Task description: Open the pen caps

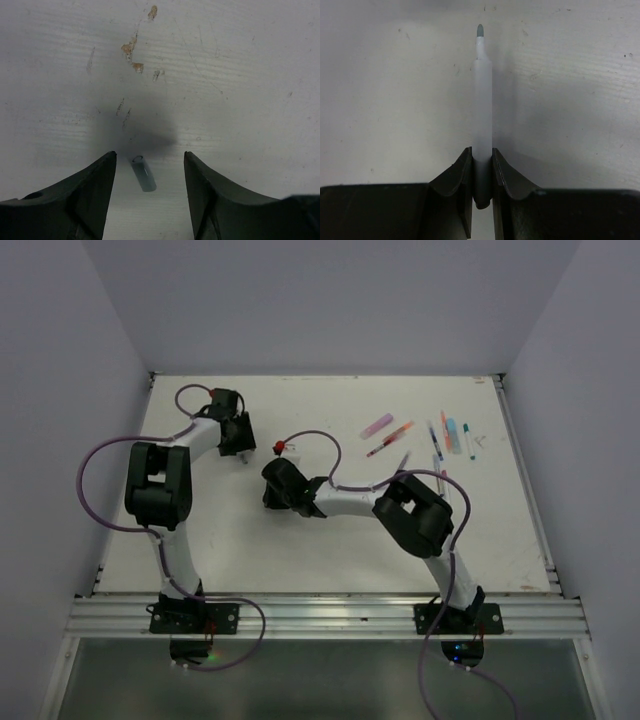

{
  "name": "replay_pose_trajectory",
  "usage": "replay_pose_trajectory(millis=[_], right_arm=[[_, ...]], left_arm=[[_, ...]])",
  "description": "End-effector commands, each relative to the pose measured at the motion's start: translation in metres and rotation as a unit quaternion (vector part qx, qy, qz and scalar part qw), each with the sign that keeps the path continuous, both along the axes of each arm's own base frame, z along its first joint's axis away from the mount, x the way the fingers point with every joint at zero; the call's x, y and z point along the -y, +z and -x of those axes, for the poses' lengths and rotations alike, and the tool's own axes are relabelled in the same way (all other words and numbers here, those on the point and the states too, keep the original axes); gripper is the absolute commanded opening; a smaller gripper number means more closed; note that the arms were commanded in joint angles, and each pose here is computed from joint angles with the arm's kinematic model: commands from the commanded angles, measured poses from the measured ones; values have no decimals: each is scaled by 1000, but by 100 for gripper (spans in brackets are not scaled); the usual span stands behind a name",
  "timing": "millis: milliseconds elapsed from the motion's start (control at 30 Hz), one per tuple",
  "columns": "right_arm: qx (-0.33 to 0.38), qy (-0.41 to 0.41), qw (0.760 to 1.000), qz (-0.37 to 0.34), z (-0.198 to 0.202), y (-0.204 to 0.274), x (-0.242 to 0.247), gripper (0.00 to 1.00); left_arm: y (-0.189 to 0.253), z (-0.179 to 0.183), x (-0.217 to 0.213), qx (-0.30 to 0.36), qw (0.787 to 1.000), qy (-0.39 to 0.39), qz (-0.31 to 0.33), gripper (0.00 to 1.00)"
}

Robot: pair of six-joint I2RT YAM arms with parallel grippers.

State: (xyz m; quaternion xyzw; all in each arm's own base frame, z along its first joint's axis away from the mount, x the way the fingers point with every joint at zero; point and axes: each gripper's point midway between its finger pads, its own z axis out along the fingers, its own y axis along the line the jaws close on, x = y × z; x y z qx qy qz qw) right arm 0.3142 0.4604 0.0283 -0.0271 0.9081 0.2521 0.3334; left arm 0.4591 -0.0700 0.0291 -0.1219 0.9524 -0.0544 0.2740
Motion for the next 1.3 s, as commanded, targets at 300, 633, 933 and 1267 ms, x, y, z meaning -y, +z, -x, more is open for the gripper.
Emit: replay_pose_trajectory(millis=[300, 633, 933, 1267], right_arm=[[-11, -9, 1000, 5, -5, -14, -10, 30], [9, -21, 1000, 5, -6, 4, 2, 45], [55, 6, 998, 24, 2, 40, 27, 52], [112, 49, 991, 52, 31, 90, 85, 65]], left_arm=[[-8, 14, -1, -8, 1000, 2, 11, 64], [1, 14, 0, 1, 1000, 11, 20, 64], [41, 32, -27, 49, 993, 104, -7, 77], [30, 119, -68, 35, 985, 169, -18, 91]])
